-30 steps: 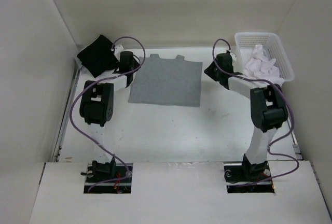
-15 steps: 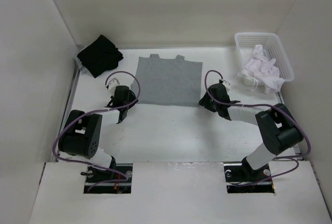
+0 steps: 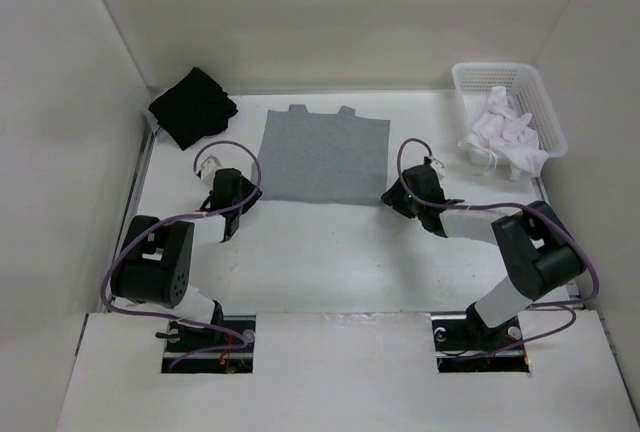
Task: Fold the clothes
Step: Fold the tank top
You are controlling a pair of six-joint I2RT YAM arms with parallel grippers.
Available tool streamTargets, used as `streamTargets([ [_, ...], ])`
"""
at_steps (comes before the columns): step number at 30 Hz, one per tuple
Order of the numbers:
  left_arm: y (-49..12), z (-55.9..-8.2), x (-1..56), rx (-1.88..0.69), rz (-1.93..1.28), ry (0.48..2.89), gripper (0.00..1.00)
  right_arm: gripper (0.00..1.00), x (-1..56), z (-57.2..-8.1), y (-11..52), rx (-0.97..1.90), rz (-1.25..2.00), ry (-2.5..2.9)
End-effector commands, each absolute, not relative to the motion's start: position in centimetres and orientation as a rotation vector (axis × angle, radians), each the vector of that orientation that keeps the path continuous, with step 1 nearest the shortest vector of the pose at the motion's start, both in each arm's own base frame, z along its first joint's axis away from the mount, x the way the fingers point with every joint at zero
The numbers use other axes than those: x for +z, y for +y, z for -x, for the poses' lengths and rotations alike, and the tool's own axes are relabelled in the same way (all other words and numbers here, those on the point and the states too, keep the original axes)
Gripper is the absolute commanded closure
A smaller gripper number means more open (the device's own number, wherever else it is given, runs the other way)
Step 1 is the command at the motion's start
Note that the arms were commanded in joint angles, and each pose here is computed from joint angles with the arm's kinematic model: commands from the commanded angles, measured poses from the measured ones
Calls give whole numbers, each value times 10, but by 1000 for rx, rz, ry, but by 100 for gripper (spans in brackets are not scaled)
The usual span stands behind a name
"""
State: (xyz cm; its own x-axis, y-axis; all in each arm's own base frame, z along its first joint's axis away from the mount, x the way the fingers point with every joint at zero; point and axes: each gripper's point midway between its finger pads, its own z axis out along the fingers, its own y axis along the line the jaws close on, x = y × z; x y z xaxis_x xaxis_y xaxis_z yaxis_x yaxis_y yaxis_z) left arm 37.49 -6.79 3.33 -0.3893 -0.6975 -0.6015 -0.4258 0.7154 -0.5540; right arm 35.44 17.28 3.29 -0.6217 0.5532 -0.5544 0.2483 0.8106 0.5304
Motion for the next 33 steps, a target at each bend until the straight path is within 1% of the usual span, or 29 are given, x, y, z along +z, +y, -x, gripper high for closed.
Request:
streamTargets([
  [1,-62,-362,27,-377,894,2051,61,52,38,-347,185,592,-564,2246],
  [5,-54,-356,28,-333,912,2042,62,53,36,-346,188,607,-564,2249],
  [9,-40,-350,40,-264,920,1991,62,56,39,-347,191,621,-558,2248],
  [11,-36,-348,44,-244,920,1977,60,58,38,-347,192,623,-563,2249],
  [13,-38,-349,44,-244,904,1999,60,62,34,-346,193,623,-564,2262],
  [21,-47,-344,21,-237,888,2087,60,62,28,-341,196,639,-566,2275],
  [22,-51,-347,20,-257,884,2090,63,63,26,-341,198,645,-567,2277],
  [24,-56,-353,21,-280,877,2084,63,65,24,-342,198,645,-571,2278],
  [27,-60,-358,20,-302,880,2075,68,69,24,-343,198,643,-575,2276],
  [29,-61,-361,21,-305,880,2073,70,70,24,-344,197,635,-578,2270],
  [31,-63,-364,21,-320,881,2067,73,69,23,-346,196,625,-583,2264],
  [33,-66,-366,21,-340,882,2062,79,63,22,-347,194,619,-587,2262],
])
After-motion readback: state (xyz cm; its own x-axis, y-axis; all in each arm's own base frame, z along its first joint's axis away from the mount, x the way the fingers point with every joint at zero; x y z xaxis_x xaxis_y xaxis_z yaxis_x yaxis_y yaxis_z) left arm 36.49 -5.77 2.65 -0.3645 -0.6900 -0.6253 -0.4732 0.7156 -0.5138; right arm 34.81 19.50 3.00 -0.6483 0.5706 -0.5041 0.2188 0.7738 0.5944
